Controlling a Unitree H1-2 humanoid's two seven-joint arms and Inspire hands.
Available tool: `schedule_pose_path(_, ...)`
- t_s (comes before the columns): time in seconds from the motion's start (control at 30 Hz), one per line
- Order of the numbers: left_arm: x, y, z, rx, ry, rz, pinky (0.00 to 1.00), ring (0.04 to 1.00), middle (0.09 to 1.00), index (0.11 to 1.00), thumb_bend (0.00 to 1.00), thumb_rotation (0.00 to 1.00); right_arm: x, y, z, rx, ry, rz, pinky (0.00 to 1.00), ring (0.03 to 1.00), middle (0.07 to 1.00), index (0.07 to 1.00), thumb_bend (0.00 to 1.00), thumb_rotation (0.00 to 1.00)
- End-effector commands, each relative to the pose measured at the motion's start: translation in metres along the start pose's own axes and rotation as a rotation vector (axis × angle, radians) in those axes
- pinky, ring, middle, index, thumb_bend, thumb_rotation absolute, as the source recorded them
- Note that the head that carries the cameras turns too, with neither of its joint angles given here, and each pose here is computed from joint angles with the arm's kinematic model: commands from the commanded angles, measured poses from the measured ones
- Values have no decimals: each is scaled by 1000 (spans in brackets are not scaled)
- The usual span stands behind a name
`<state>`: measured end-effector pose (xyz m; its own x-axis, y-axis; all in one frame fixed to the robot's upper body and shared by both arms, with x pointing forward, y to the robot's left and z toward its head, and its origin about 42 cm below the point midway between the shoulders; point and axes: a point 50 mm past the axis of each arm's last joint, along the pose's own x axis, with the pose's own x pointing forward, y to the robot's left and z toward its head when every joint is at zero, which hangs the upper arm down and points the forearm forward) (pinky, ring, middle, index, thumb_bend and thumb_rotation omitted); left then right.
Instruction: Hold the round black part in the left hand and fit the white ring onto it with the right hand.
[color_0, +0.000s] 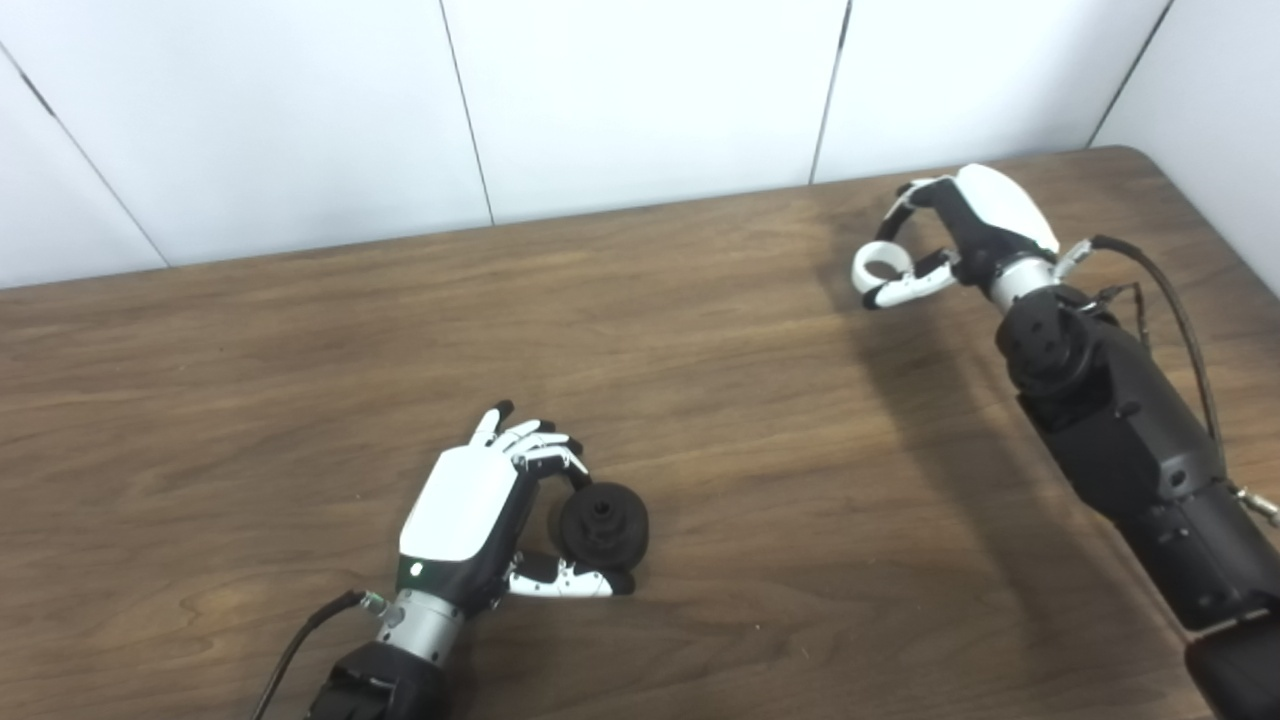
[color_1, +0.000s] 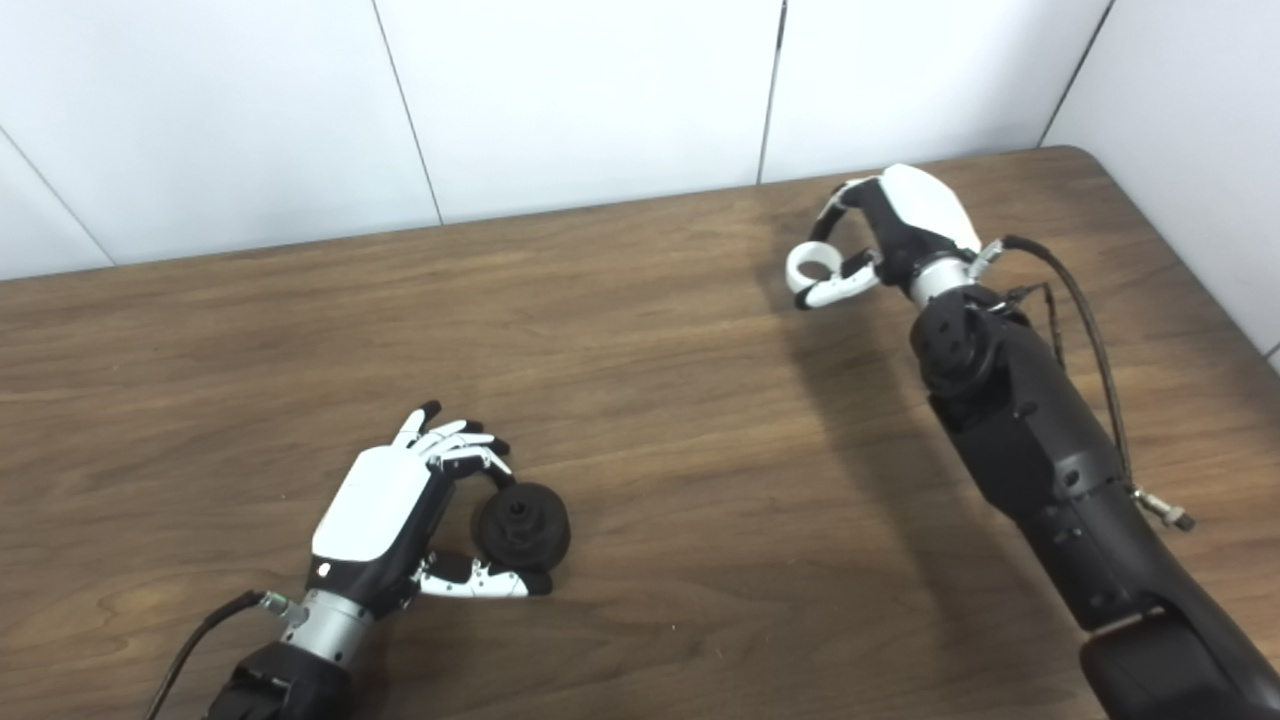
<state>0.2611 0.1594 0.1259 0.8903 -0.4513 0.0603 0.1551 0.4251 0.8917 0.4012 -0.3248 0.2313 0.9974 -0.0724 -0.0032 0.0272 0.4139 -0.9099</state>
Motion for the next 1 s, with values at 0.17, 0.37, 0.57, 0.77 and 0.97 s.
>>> schedule_pose_path(0.17,-3,-9,-3,24,27,-45,1000,869,761,486,520,59,-20,-10,49,-37,-169,-5,927,942,843,487,520,133)
schedule_pose_path(0.37,-2,-11,-2,15,27,-38,1000,862,756,486,521,58,-40,-8,75,-43,-250,41,915,935,846,486,521,133)
schedule_pose_path(0.57,-2,-13,-1,11,36,-43,1000,869,762,486,520,59,-55,-8,97,-33,-312,80,959,940,852,486,521,134)
schedule_pose_path(0.77,-1,-15,1,6,40,-43,1000,870,762,486,519,58,-72,-6,119,-13,-393,108,967,945,850,486,522,133)
schedule_pose_path(0.97,0,-16,2,2,46,-47,1000,874,765,486,519,58,-88,-1,136,-19,-453,146,988,955,852,486,521,135)
